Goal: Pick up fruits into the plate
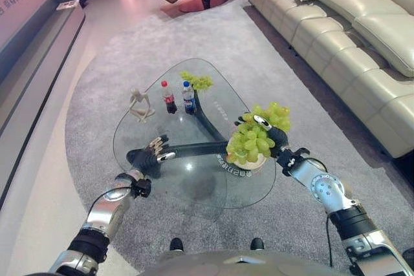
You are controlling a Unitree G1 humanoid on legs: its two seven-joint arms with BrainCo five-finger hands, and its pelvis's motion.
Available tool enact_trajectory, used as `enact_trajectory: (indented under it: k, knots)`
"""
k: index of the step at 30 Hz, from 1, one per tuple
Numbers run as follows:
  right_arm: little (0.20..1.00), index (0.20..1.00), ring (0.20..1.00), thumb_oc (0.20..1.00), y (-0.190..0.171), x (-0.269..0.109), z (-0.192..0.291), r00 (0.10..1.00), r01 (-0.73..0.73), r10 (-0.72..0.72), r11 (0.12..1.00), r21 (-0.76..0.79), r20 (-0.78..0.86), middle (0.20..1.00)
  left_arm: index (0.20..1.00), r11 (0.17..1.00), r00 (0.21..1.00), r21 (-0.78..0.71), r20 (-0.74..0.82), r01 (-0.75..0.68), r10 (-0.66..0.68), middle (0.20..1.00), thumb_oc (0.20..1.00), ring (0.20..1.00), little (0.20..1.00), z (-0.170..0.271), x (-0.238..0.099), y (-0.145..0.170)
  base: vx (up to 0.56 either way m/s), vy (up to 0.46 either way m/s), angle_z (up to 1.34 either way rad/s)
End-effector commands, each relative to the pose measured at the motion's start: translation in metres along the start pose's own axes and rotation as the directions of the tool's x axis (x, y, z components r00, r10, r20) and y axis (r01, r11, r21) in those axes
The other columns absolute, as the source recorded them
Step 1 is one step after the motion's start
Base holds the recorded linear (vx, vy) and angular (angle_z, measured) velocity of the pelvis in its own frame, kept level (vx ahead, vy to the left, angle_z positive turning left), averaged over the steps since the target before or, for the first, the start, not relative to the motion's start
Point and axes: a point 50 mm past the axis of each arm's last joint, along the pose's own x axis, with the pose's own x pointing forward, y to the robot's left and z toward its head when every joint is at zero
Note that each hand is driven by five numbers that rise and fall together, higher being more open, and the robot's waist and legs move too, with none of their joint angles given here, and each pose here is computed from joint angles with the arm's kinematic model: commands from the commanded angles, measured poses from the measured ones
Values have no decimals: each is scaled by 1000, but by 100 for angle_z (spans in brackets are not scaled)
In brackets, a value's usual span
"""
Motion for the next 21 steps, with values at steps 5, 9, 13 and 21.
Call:
enact_trajectory:
  k: [5,9,13,21]
  knots:
    - [200,200,200,200,-22,11,77,963,227,-165,923,-312,213,200,1000,954,963,174,-74,-244,260,1000,1000,1000,1000,-7,15,28,-33,-49,9]
    - [200,200,200,200,-54,1,104,921,384,-307,813,-437,239,200,1000,934,943,212,-113,-286,314,1000,1000,1000,1000,-25,8,33,-31,-25,6]
    - [200,200,200,200,-65,-6,134,873,488,-385,685,-540,300,200,1000,927,945,227,-64,-299,320,1000,1000,1000,1000,-13,13,34,-115,-36,12]
    - [200,200,200,200,-67,-23,193,712,683,-468,290,-670,523,200,1000,912,952,281,21,-300,307,1000,1000,1000,1000,6,20,32,-46,-27,12]
